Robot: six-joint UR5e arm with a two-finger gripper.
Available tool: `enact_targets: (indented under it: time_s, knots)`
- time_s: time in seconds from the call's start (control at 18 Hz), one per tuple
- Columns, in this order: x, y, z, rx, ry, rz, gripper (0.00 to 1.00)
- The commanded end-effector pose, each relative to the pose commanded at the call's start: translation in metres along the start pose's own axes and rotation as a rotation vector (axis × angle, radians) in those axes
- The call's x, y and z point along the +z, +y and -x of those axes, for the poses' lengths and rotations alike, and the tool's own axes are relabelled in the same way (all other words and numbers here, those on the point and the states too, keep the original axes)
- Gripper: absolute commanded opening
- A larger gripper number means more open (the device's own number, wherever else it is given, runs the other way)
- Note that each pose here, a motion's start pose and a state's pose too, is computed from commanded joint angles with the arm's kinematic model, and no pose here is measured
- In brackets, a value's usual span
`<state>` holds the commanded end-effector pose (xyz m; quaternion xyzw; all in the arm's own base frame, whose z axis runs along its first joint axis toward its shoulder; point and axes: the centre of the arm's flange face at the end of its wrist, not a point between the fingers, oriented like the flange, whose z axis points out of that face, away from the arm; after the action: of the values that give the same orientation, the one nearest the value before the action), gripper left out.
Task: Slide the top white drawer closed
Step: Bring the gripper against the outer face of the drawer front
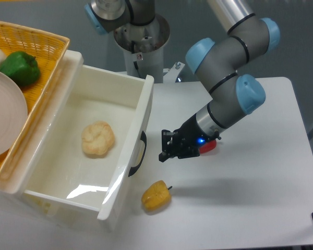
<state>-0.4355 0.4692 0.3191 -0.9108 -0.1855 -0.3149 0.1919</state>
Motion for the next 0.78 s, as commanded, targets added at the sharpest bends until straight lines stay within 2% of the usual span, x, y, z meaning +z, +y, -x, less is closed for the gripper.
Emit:
enact_targets:
  time_s: [0.78]
  knots:
    - [0.011, -0.002, -0.029, 0.01, 0.036, 0.022, 0.0]
